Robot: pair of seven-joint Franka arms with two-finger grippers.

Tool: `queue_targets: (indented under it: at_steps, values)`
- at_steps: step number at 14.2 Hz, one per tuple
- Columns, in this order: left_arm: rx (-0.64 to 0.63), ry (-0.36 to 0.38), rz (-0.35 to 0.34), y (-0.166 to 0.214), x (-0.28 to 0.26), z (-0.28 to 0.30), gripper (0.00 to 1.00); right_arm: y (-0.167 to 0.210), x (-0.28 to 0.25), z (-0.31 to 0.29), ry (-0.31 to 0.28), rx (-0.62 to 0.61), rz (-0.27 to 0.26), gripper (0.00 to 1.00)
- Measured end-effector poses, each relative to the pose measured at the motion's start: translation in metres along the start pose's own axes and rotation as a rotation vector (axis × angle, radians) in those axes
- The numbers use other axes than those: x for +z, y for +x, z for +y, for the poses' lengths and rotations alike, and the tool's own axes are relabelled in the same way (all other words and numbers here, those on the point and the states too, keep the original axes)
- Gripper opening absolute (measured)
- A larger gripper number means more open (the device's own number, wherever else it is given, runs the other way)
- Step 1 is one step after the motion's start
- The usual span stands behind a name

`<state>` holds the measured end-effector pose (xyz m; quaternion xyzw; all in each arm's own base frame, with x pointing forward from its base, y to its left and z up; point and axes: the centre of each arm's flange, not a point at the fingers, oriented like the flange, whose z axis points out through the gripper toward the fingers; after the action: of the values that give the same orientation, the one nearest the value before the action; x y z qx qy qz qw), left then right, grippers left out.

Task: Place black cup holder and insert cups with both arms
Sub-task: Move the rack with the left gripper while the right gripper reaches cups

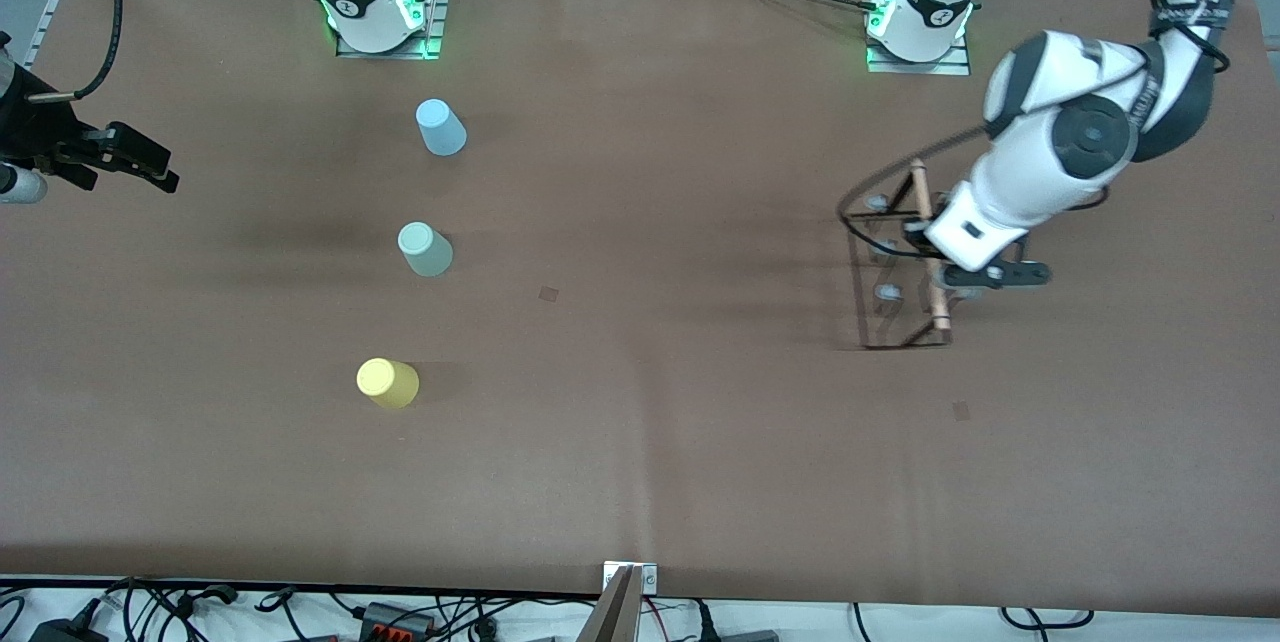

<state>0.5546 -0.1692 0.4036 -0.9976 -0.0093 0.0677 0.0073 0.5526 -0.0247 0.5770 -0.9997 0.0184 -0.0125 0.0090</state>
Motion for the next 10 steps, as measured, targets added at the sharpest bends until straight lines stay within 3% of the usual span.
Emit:
queue_targets:
  at_steps: [3, 10]
  values:
    - [0.015, -0.020, -0.031, -0.009, -0.026, 0.088, 0.16, 0.001, 0.009, -0.003, 0.000, -0.005, -0.019, 1.00]
    - [0.070, -0.061, -0.081, -0.028, 0.004, 0.220, 0.16, 0.028, 0.122, -0.091, -0.017, -0.146, -0.189, 1.00]
